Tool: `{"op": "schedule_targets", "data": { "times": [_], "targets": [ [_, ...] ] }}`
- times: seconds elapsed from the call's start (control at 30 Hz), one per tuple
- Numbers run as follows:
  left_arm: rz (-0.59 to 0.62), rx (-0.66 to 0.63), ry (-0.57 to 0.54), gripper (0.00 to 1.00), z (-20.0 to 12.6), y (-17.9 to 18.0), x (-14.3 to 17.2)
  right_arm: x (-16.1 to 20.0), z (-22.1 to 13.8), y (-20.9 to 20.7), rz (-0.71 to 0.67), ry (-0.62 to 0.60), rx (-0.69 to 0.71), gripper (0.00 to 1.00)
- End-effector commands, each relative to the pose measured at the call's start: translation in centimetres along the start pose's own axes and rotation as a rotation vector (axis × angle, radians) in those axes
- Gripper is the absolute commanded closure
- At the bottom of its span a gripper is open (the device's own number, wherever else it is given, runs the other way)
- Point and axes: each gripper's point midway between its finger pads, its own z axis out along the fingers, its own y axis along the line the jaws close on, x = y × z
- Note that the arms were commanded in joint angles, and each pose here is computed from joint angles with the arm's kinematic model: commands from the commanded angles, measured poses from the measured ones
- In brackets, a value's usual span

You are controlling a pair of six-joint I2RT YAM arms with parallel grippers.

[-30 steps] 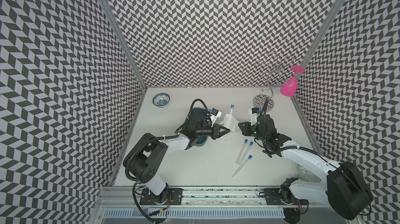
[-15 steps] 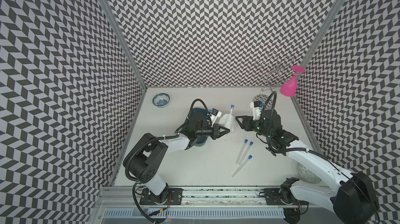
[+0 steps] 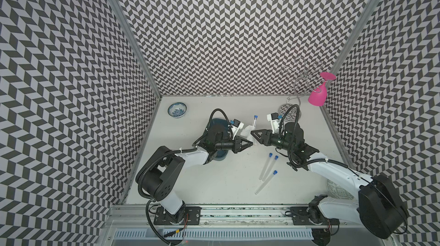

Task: Wipe the exteriors of test tubes
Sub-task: Wipe the dirt from the test tube.

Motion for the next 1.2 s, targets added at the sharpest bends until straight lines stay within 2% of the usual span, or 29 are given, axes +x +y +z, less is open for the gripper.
{"op": "schedule_targets", "data": {
  "times": [0.0, 0.1, 0.37, 0.5, 0.73, 0.93, 1.17],
  "targets": [
    [0.019, 0.02, 0.001, 0.92, 0.2, -0.6, -0.6, -0.6, 0.3, 1.1, -0.007, -0.042, -0.064, 0.66],
    [0.02, 0.021, 0.0, 0.92, 0.2, -0.6, -0.6, 0.0, 0.8, 0.9, -0.005, -0.021, -0.077, 0.77],
    [0.019, 0.023, -0.004, 0.92, 0.1, -0.7, -0.6, -0.5, 2.1, 0.6, -0.041, -0.014, -0.062, 0.78],
    [0.02, 0.028, -0.004, 0.92, 0.1, -1.0, -0.7, -2.3, 2.7, 0.4, -0.085, -0.041, -0.025, 0.78],
    [0.028, 0.049, -0.025, 0.91, -0.4, -1.6, -0.8, -4.7, 3.7, 1.0, -0.112, -0.066, -0.043, 0.81],
    [0.0, 0.065, -0.056, 0.9, -1.1, -1.2, -1.5, -3.5, 4.3, 1.3, -0.107, -0.023, -0.083, 0.83],
    [0.006, 0.037, -0.057, 0.9, -1.2, -0.5, -1.7, 0.5, 3.5, 1.5, -0.047, 0.013, -0.109, 0.84]
  ]
}}
